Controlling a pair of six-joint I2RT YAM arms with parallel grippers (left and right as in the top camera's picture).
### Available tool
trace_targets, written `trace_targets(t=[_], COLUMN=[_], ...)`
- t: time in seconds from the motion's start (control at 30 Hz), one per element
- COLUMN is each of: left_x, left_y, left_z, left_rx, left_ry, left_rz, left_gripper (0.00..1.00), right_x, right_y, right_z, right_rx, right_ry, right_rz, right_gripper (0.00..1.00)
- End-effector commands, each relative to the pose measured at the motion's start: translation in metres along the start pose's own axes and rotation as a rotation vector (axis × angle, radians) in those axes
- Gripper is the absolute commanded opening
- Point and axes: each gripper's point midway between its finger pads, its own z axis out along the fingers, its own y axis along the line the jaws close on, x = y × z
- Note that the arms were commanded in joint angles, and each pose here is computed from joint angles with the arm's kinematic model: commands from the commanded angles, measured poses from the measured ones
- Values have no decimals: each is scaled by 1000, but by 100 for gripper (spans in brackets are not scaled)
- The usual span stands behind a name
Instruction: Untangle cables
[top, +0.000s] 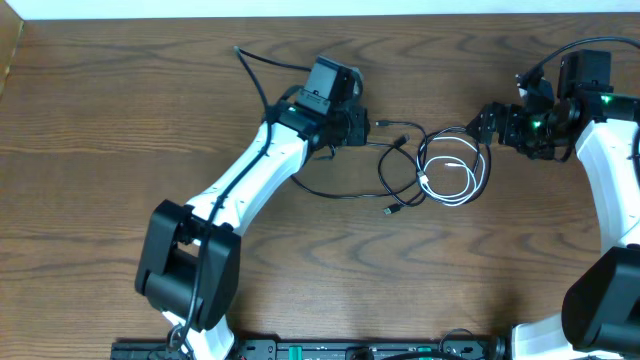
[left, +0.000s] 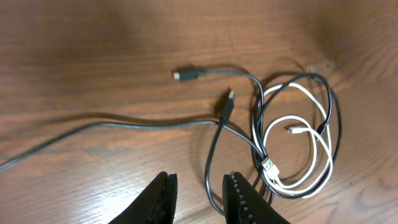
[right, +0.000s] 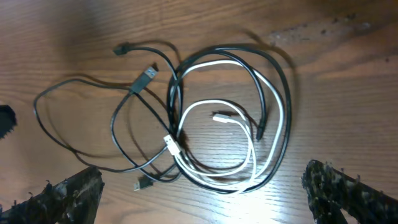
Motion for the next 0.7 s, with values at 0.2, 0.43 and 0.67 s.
trace_targets(t=[0.2, 0.43, 0.67], left_x=[46, 68, 79], left_y=[-29, -23, -14], left_z=[37, 62, 76], left_rx=[54, 16, -3], left_ry=[149, 210, 247], left_rz=[34, 41, 31], left_gripper=[35, 35, 35], right_x=[-4, -4, -4], right_y=[-6, -7, -6], right_z=[-3, -3, -3], right_rx=[32, 39, 38], right_ry=[-15, -14, -14], right_rz=[-2, -1, -3], right_gripper=[99, 99, 99])
